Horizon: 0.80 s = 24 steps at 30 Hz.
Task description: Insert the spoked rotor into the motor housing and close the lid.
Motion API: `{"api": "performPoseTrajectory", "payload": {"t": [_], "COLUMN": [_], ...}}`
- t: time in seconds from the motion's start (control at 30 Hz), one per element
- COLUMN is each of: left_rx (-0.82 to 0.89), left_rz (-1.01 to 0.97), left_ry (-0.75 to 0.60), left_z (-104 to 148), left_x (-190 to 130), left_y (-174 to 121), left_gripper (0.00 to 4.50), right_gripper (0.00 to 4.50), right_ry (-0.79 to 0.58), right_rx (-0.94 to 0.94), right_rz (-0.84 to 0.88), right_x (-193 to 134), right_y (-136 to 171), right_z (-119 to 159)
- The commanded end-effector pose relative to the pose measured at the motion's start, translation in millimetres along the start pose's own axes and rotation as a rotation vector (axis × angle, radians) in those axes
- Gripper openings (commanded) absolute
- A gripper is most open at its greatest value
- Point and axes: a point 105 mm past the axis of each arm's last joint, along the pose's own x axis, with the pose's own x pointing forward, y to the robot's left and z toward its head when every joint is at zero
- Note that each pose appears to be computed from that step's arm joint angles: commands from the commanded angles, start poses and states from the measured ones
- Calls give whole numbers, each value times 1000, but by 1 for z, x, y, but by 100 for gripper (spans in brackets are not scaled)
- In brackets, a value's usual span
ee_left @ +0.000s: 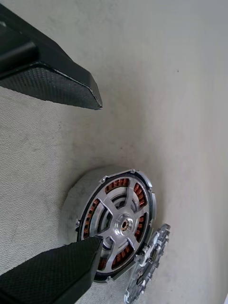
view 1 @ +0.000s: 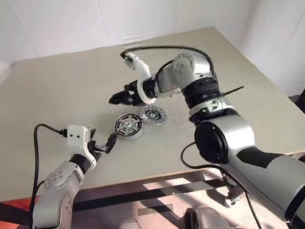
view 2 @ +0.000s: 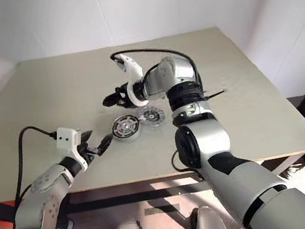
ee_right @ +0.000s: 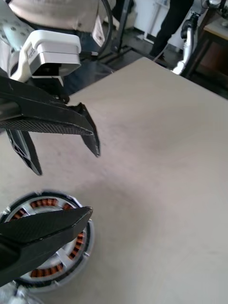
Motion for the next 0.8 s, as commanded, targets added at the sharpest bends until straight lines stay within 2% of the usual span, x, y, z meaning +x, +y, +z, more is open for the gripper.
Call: {"api": "performPoseTrajectory", "payload": {"t": [0.03,0.1,0.17,0.3,0.43,0.57,0.67,0.8], "left_rx": [20,31,48,68,50,-45,-40,-65], "left_rz": [-20,-16,-25,-76,-145,-212,-240,-241], "left_ry": [-45,-51,-51,-48,-63,-80,-11,59], "left_z": [16,20,25,31,39,44,28,16], "left_x": [6,10,14,24,38,54,64,62], "left_y": [3,9,13,12,1,-10,-16,-11], "left_gripper": [450,450,450,450,450,450,450,450], "right_gripper": [266,266,266,266,266,266,266,266], "right_ry": [-81,-53,-18,22,-13,-52,-72,-72], "right_rx": [-370,-497,-495,-539,-506,-486,-472,-446], "right_rz": [-76,-186,-258,-338,-372,-392,-400,-428], "right_x": [-13,-26,-38,-59,-74,-79,-85,-95], "right_y": [-25,-60,-87,-118,-126,-125,-122,-125], "right_z": [6,-10,-28,-59,-68,-66,-66,-73]}}
